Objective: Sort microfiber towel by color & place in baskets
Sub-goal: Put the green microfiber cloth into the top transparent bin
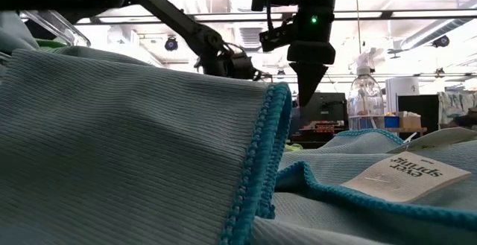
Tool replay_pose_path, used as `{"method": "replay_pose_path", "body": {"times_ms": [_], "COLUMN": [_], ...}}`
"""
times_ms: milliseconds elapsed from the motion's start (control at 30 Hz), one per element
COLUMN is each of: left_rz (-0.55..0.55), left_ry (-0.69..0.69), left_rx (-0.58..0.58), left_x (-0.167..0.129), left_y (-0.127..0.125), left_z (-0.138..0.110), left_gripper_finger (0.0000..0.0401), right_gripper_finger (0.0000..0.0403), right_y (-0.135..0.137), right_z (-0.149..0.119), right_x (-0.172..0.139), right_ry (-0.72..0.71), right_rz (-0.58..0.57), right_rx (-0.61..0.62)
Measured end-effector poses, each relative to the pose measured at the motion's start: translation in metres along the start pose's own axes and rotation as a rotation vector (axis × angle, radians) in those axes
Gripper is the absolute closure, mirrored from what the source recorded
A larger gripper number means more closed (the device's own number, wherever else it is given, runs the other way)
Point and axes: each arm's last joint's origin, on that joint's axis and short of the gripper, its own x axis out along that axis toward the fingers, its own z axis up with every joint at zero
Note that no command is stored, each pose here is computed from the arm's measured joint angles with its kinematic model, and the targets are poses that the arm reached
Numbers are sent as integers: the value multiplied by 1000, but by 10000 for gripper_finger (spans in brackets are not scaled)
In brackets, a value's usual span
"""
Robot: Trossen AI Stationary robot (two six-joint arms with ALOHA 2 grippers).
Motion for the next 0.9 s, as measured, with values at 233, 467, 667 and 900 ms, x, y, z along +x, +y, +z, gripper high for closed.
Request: {"method": "replay_pose_path", "body": {"times_ms": [233,467,667,900], "left_rz": [-18,-19,-19,-29], "left_ry": [41,40,42,65], "left_rx": [9,17,18,16], "left_x": [5,5,5,4], "left_y": [-1,-1,-1,-2], "left_z": [-4,-4,-4,-6], "left_gripper_finger": [250,271,372,398], "right_gripper_finger": [280,280,280,280], "right_y": [0,0,0,0], "right_z": [0,0,0,0], "right_x": [0,0,0,0], "right_ry": [2,2,2,2], "right_rz": [-1,-1,-1,-1], "right_rx": [-1,-1,-1,-1]}}
